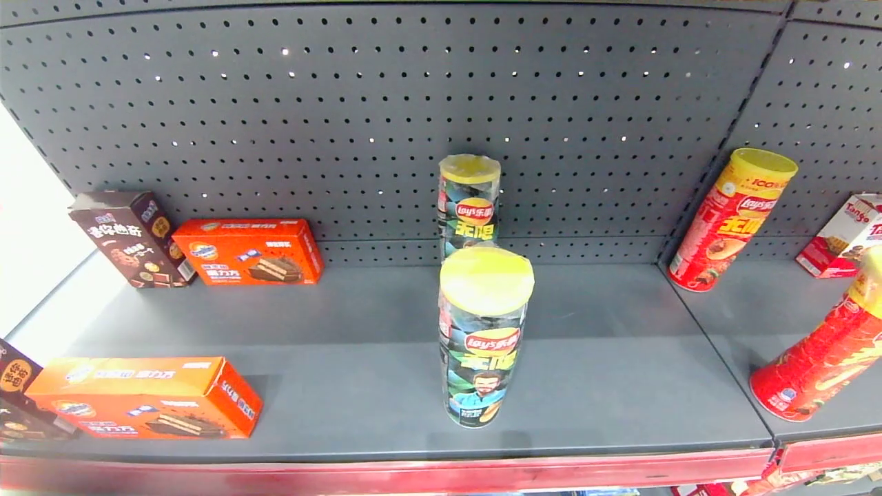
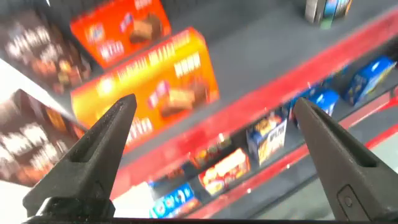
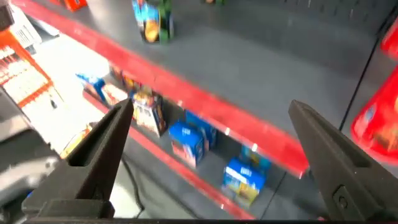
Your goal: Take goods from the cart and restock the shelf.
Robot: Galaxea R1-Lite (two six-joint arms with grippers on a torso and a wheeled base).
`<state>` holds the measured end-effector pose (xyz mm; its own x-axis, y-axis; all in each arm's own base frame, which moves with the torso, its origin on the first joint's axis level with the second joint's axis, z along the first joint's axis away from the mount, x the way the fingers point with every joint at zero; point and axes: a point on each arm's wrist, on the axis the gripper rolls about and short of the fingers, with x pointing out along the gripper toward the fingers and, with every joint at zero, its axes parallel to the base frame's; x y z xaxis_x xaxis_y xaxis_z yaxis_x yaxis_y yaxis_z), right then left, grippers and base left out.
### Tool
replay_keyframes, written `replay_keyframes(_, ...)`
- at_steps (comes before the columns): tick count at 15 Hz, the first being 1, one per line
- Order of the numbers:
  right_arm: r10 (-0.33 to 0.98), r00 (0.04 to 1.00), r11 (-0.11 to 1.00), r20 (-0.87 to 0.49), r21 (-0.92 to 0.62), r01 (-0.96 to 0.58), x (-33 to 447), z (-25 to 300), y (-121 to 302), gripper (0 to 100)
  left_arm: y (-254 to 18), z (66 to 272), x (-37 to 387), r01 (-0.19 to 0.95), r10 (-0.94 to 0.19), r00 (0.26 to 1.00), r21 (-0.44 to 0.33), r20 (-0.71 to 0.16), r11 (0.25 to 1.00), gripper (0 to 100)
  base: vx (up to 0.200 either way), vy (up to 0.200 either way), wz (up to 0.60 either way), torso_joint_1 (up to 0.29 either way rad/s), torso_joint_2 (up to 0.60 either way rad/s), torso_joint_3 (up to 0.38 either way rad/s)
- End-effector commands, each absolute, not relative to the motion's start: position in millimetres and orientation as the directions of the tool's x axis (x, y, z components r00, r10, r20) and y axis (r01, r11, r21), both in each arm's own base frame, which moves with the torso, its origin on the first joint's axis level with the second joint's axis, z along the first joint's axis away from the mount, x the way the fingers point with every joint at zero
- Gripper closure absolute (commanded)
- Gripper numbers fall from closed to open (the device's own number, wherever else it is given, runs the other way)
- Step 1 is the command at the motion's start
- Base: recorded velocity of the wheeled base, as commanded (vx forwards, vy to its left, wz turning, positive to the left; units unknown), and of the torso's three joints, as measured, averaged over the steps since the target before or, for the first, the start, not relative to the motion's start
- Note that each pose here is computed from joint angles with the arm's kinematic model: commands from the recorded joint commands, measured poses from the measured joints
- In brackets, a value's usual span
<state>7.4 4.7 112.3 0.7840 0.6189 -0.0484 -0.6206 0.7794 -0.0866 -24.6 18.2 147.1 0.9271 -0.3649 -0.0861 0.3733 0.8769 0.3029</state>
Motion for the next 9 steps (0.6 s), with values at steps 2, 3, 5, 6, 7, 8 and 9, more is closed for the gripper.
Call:
replay_keyframes(2, 0.600, 0.792, 0.789, -0.111, -0.082, -0.609, -4, 86, -6, 0, 19, 95, -30, 0.331, -0.316, 0.944, 0.303, -0.100, 0.893, 0, 0.000, 0.000, 0.00, 0.000, 0.00, 0.000)
replay_keyframes(3, 0.585, 0.798, 0.797, -0.145, -0.077, -0.599, -7, 85, -8, 0, 19, 89, -30, 0.316, -0.300, 0.949, 0.299, -0.098, 0.901, 0, 0.000, 0.000, 0.00, 0.000, 0.00, 0.000)
replay_keyframes(5, 0.547, 0.821, 0.823, -0.165, -0.071, -0.563, -6, 86, -7, 0, 18, 89, -30, 0.295, -0.278, 0.955, 0.289, -0.100, 0.911, 0, 0.000, 0.000, 0.00, 0.000, 0.00, 0.000)
replay_keyframes(6, 0.408, 0.872, 0.900, -0.270, -0.042, -0.434, 1, 86, -1, 0, 15, 90, -28, 0.270, -0.241, 0.961, 0.275, -0.136, 0.923, 0, 0.000, 0.000, 0.00, 0.000, 0.00, 0.000)
replay_keyframes(7, 0.309, 0.893, 0.939, -0.327, -0.045, -0.342, 5, 86, 1, 0, 14, 91, -26, 0.248, -0.208, 0.964, 0.280, -0.163, 0.928, 0, 0.000, 0.000, 0.00, 0.000, 0.00, 0.000)
replay_keyframes(8, 0.209, 0.915, 0.970, -0.345, -0.049, -0.240, 7, 86, 0, 0, 13, 91, -25, 0.243, -0.199, 0.964, 0.281, -0.176, 0.928, 0, 0.000, 0.000, 0.00, 0.000, 0.00, 0.000)
replay_keyframes(9, 0.123, 0.935, 0.988, -0.332, -0.048, -0.147, 6, 86, 0, 0, 13, 91, -25, 0.238, -0.194, 0.965, 0.281, -0.176, 0.930, 0, 0.000, 0.000, 0.00, 0.000, 0.00, 0.000)
